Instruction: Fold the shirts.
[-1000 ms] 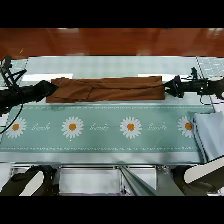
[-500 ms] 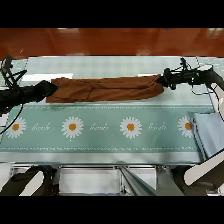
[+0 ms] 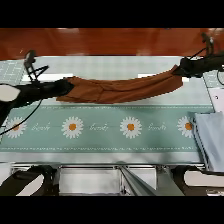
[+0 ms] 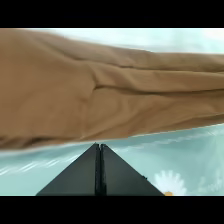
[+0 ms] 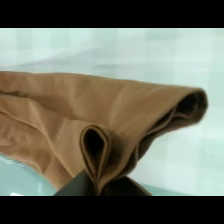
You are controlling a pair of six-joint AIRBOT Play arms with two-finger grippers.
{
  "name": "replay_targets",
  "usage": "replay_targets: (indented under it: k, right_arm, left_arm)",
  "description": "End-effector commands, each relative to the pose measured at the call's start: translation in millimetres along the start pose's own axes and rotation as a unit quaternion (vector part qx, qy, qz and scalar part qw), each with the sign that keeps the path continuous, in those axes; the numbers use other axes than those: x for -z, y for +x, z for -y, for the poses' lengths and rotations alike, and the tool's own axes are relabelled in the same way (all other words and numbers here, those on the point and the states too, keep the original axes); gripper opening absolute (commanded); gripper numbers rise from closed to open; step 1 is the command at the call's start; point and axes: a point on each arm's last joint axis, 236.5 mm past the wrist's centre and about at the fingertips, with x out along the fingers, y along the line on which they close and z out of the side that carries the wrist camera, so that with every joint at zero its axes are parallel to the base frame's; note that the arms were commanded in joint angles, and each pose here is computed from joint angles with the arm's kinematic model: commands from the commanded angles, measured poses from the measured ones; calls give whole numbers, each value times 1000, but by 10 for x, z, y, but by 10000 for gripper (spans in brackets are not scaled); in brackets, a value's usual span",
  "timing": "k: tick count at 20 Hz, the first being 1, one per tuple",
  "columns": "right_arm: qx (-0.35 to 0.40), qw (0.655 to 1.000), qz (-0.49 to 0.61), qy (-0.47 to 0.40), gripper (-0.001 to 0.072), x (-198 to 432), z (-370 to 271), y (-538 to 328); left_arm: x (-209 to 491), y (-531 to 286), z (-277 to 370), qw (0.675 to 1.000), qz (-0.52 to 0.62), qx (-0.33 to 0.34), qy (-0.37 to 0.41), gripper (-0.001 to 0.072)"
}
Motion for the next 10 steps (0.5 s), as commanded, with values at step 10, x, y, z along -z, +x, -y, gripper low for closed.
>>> replay_targets:
  k: [10]
  right_arm:
    - [-17,995,75,-67,20,833,-871,-1134]
  left_arm:
    - [1424,2108,1885,947,-293,124,43,14]
